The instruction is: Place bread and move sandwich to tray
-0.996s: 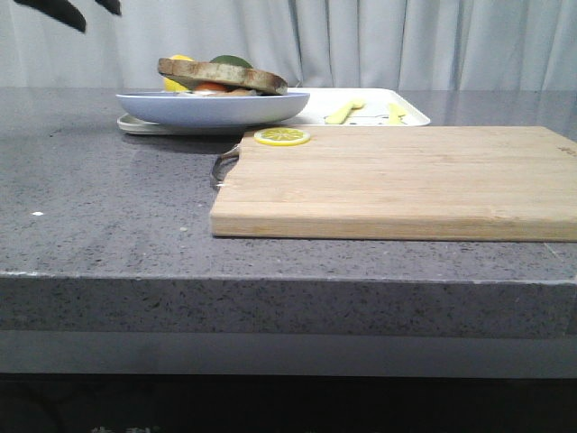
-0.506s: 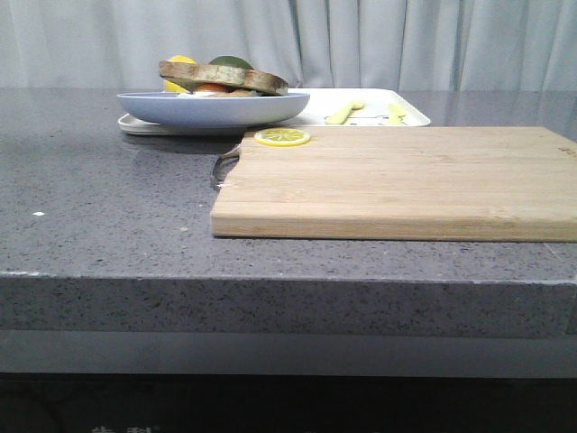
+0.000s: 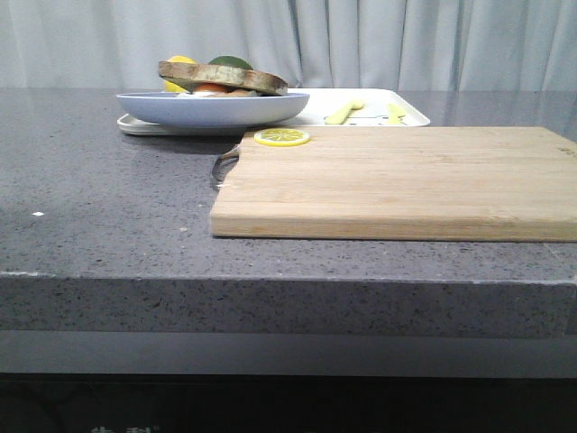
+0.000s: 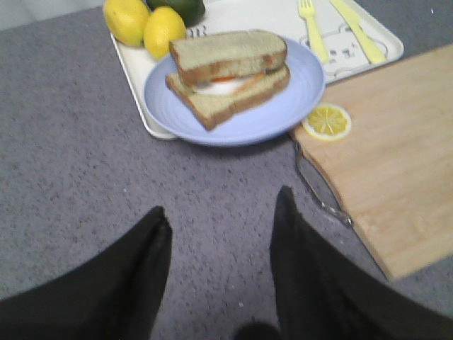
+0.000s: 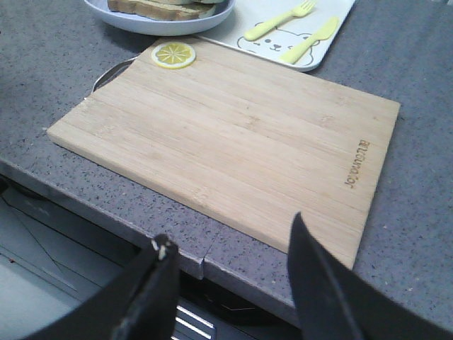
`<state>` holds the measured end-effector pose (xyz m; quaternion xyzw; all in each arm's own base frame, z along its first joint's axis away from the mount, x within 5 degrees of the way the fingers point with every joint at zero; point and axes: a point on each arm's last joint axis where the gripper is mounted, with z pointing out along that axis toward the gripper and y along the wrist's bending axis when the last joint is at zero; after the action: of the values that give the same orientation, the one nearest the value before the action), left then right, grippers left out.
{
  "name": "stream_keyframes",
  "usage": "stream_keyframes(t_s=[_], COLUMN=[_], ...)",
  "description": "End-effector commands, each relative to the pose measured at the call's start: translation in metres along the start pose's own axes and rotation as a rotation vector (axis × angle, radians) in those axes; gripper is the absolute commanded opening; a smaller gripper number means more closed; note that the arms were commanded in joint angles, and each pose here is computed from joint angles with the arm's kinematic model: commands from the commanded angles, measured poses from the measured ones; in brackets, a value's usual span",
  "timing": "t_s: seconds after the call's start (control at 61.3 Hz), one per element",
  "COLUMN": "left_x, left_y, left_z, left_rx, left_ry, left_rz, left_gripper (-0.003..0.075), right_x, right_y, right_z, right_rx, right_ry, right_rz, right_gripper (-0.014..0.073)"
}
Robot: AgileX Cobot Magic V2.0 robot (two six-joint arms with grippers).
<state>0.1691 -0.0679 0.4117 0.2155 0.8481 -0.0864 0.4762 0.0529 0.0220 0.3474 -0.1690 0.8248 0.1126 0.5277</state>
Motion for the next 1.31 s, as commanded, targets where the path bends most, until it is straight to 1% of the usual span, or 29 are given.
stream_keyframes(t_s=[0.0, 0.163, 0.277, 0.343, 0.441, 0.555, 0.718, 0.767, 0.816, 0.963, 1.045, 1.061, 1.289], left_x=[0.011, 0.06, 0.089, 0.103, 0.118, 0.127, 0.131, 0.131, 0.131, 0.13, 0.13, 0.13, 0.13], left_y=[-0.005, -0.008, -0.012, -0.014, -0.017, -0.019, -0.019, -0.019, -0.019, -0.02, -0.021, -0.021, -0.021], left_z=[-0.019, -0.039, -0.057, -0.065, -0.078, -0.091, -0.095, -0.095, -0.095, -0.095, -0.095, -0.095, -0.095], left_rx=[-0.005, -0.037, -0.044, -0.044, -0.035, -0.037, -0.041, -0.037, -0.035, -0.032, -0.017, -0.016, -0.015], left_ry=[-0.116, -0.113, -0.157, -0.181, -0.241, -0.301, -0.325, -0.325, -0.33, -0.34, -0.335, -0.333, -0.336], left_rz=[0.022, 0.059, 0.061, 0.04, 0.012, 0.01, 0.012, 0.002, -0.017, -0.024, -0.037, -0.038, -0.039], left_gripper=[0.0325, 0.0325, 0.0325, 0.0325, 0.0325, 0.0325, 0.0322, 0.0304, 0.0263, 0.0078, -0.0017, -0.0017, -0.0018], right_x=[-0.013, -0.013, -0.013, -0.013, -0.013, -0.013, -0.013, -0.013, -0.013, -0.013, -0.013, -0.012, -0.012], right_y=[-0.001, -0.001, -0.001, -0.001, -0.001, -0.001, -0.001, -0.001, -0.001, -0.001, -0.001, -0.001, -0.001], right_z=[-0.004, -0.004, -0.004, -0.004, -0.004, -0.004, -0.004, -0.004, -0.004, -0.004, -0.004, -0.004, -0.004], right_rx=[0.008, 0.008, 0.008, 0.008, 0.008, 0.008, 0.008, 0.008, 0.008, 0.008, 0.008, 0.008, 0.008], right_ry=[-0.097, -0.098, -0.098, -0.097, -0.096, -0.097, -0.098, -0.097, -0.095, -0.094, -0.092, -0.09, -0.09], right_rz=[-0.006, -0.006, -0.006, -0.006, -0.006, -0.006, -0.006, -0.006, -0.006, -0.006, -0.006, -0.006, -0.006], right_gripper=[0.0382, 0.0382, 0.0382, 0.0382, 0.0382, 0.0382, 0.0375, 0.0338, 0.0275, 0.0036, -0.0055, -0.0075, -0.0069])
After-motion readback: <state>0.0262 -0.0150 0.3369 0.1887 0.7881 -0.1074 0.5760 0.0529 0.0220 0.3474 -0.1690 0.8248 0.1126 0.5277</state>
